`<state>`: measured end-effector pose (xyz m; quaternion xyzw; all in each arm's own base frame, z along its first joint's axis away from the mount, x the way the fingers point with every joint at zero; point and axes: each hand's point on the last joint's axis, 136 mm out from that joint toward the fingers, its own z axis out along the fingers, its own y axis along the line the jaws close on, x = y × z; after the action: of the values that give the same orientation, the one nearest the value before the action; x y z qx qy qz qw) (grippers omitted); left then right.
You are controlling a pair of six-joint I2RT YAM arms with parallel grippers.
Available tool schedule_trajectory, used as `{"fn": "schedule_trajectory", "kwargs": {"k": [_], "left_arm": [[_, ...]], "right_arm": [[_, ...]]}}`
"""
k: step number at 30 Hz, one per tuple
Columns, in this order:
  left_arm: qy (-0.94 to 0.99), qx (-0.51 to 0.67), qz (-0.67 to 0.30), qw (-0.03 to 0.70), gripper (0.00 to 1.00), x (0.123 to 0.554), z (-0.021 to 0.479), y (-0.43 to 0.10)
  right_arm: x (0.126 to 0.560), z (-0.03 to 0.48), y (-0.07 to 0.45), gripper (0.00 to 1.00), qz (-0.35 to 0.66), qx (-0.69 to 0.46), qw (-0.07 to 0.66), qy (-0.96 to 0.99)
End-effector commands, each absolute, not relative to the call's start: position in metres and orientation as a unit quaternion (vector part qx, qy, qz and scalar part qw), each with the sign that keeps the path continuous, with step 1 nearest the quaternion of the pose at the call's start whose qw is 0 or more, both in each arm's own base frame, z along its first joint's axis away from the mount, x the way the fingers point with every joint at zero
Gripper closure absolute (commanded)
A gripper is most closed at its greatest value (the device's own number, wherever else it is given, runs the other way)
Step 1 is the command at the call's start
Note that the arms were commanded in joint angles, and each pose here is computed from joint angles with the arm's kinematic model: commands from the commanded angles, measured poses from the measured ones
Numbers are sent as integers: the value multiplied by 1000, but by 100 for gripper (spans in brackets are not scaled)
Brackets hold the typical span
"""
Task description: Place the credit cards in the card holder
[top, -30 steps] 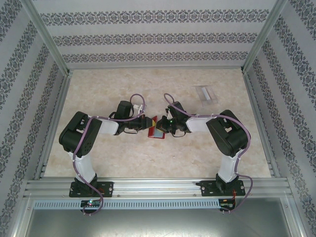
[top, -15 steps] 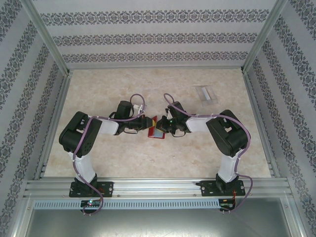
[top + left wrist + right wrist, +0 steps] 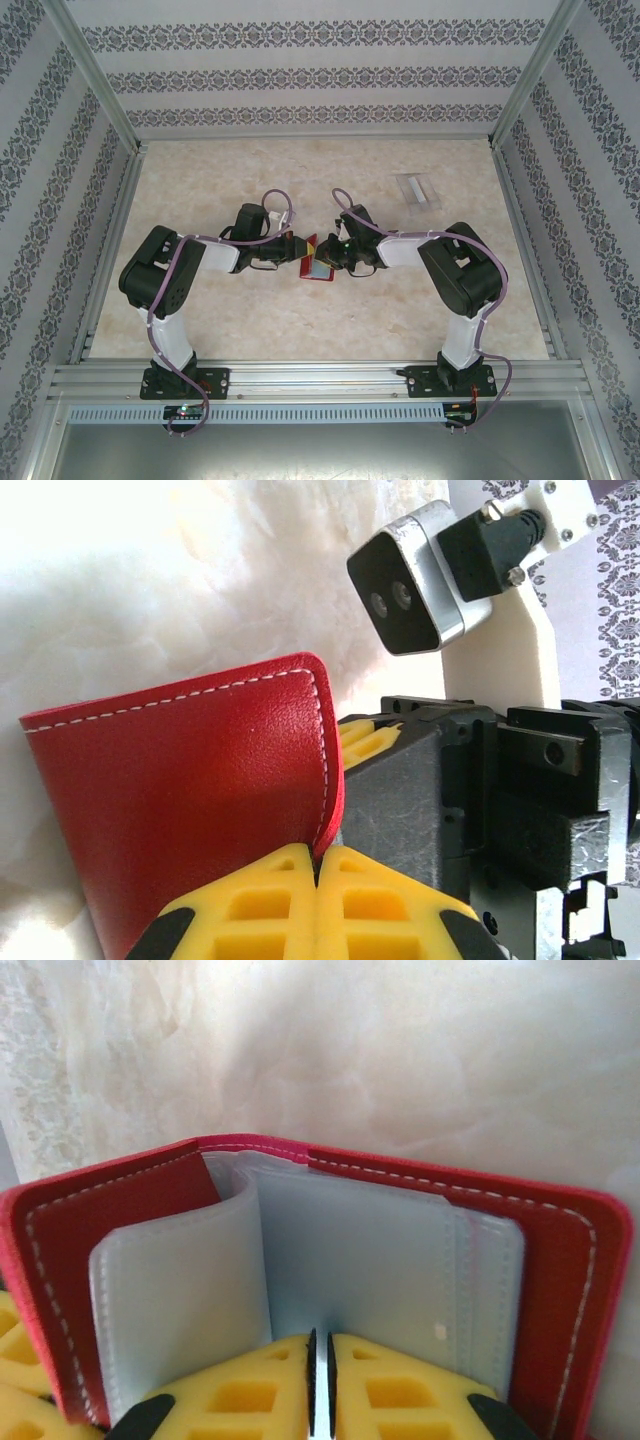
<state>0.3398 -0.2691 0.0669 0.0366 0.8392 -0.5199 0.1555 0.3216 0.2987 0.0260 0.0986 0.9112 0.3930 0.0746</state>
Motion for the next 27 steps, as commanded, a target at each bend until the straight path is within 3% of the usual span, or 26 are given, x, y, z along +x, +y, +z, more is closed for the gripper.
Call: {"fn": "schedule_trajectory", "kwargs": {"k": [1,16,24,25,27], "left_arm": [[856,26,-497,138,100,331,52,-263],[857,24,-494,141,100,332,53,-260],[857,21,-495,143,100,332,54,-257],[856,21,-496,144,100,333,55,-257],[855,20,-497,145,100,333,56,-258]], "right_arm": [[329,30,290,83,389,104,99,910],[330,39,254,78,366,140,140,909],[327,75,254,76,321,100,193,922],[327,77,257,77,326,101,191,920],[328,74,264,90,342,107,178,916]]}}
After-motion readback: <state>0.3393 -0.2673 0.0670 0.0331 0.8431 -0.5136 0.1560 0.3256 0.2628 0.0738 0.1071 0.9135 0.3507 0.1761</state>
